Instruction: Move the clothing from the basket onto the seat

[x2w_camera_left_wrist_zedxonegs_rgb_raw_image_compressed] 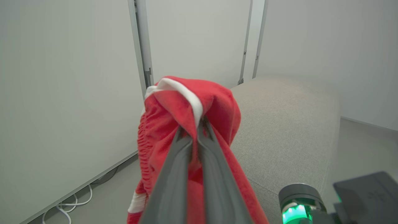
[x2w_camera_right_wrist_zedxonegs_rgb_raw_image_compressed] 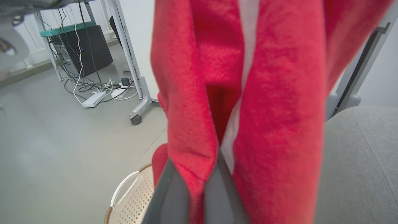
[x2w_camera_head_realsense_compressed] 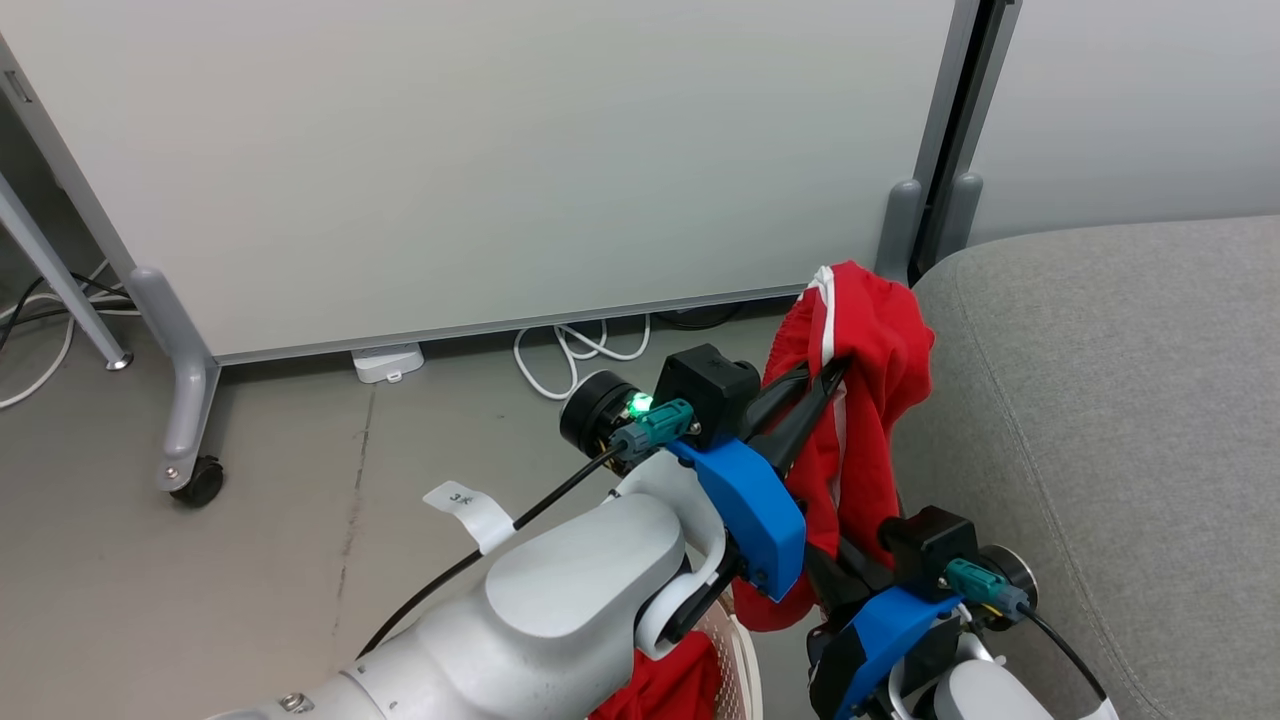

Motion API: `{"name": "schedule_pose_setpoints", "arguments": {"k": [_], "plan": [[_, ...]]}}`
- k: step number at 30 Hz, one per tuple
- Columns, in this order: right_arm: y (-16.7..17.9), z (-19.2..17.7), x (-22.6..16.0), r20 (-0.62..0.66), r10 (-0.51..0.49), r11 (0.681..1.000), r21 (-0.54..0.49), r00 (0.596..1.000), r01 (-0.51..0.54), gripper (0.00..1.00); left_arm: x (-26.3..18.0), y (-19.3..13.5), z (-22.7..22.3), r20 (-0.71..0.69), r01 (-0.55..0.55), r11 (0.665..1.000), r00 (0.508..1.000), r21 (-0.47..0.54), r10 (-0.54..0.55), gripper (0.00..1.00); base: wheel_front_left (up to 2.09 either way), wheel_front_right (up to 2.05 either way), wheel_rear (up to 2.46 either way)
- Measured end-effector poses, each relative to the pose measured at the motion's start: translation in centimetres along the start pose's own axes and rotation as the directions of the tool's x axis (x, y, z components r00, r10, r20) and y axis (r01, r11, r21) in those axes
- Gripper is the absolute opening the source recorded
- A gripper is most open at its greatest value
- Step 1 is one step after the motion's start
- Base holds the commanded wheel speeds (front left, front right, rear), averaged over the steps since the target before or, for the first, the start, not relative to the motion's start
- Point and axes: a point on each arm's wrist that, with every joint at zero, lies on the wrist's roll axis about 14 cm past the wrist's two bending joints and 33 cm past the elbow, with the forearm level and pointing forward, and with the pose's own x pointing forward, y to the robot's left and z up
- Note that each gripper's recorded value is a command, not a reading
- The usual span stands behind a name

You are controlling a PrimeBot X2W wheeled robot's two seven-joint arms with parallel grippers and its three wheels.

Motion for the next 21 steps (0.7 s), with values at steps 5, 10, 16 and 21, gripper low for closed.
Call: {"name": "schedule_pose_setpoints", "arguments": {"k": [5, 10, 16, 21], "plan": [[-0.1, 0.07, -0.03, 0.002, -0.003, 1.0, 0.002, 1.0, 0.003, 0.0, 0.07, 0.01, -0.03, -0.003, 0.002, 1.0, 1.0, 0.005, -0.002, 1.0, 0.0, 0.0, 0.0], [-0.23, 0.02, -0.06, 0.001, -0.007, 1.0, 0.001, 1.0, 0.007, 0.0, 0.03, 0.23, -0.28, -0.01, -0.004, 1.0, 1.0, 0.007, 0.004, 1.0, 0.0, 0.0, 0.0], [-0.32, 0.01, -0.14, 0.003, -0.011, 1.0, 0.003, 1.0, 0.011, 0.0, 0.01, 0.31, -0.3, -0.012, -0.009, 1.0, 1.0, 0.004, 0.009, 1.0, 0.0, 0.0, 0.0], [-0.72, 0.49, -0.15, 0.021, -0.023, 1.0, -0.002, 1.0, 0.023, 0.0, -0.11, 0.85, -0.41, -0.016, -0.032, 0.999, 0.999, 0.013, 0.033, 1.0, 0.0, 0.0, 0.0]]}}
